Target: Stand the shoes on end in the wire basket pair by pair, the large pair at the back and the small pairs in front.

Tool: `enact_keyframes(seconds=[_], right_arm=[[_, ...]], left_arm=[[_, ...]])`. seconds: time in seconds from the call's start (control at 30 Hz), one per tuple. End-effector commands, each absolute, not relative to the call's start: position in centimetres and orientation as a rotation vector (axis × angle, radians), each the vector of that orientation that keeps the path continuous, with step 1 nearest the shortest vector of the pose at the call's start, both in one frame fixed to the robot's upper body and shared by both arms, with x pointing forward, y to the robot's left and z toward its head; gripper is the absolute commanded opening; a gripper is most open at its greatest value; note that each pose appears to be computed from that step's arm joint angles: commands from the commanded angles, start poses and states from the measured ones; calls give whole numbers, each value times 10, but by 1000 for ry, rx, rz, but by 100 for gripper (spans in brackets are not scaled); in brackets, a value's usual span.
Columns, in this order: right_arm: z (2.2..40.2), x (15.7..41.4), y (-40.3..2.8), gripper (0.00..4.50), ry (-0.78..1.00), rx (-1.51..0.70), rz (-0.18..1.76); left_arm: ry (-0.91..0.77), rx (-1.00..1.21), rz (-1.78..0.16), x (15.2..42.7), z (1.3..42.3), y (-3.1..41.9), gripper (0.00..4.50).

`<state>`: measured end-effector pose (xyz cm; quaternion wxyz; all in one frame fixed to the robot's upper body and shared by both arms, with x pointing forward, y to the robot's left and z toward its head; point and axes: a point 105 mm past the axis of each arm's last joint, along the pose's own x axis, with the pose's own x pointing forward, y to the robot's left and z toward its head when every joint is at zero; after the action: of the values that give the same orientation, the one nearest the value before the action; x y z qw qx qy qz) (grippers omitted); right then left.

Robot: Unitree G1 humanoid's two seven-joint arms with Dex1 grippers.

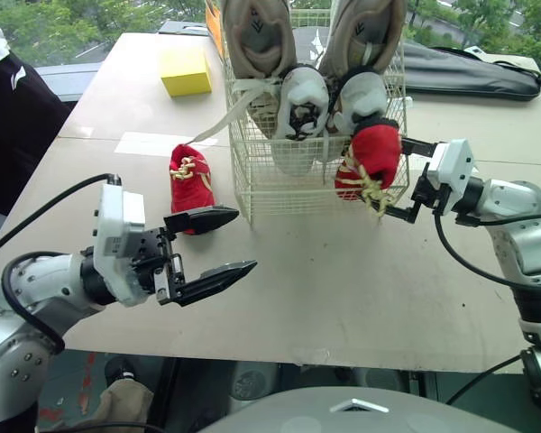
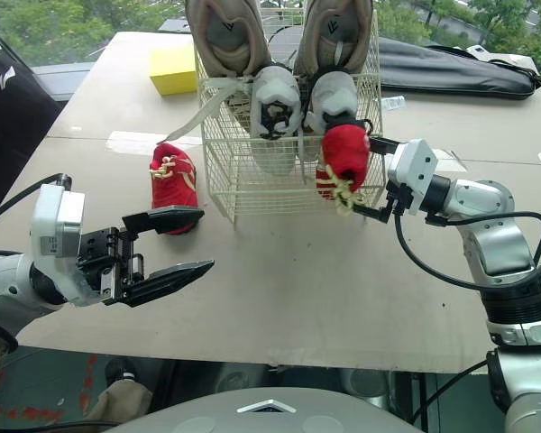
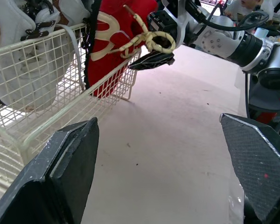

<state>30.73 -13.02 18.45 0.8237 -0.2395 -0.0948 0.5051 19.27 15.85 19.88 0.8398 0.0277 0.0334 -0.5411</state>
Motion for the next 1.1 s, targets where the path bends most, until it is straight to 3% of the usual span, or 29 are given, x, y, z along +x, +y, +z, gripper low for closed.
enact_keyframes(seconds=[0.03, 0.2, 0.4, 0.5, 0.67, 0.8, 0.9, 1.1], right_arm=[[189, 305, -142, 447, -167, -536, 1023], [206, 302, -154, 447, -176, -580, 932], [218, 294, -182, 447, -183, -609, 838], [218, 271, -196, 447, -149, -547, 907], [224, 234, -190, 447, -124, -467, 1064], [230, 224, -185, 447, -124, -469, 1073], [234, 218, -186, 447, -115, -504, 1061], [253, 192, -155, 447, -190, -520, 1185]], left_arm=[[34, 87, -1127, 193, 204, 160, 450], [32, 68, -1062, 196, 199, 167, 450], [42, -196, -738, 219, 192, 205, 450], [118, -292, -507, 234, 178, 255, 450], [269, -430, -351, 254, 167, 300, 450], [354, -446, -317, 270, 159, 306, 450], [446, -435, -395, 282, 152, 291, 450], [550, -429, -402, 312, 137, 285, 450]])
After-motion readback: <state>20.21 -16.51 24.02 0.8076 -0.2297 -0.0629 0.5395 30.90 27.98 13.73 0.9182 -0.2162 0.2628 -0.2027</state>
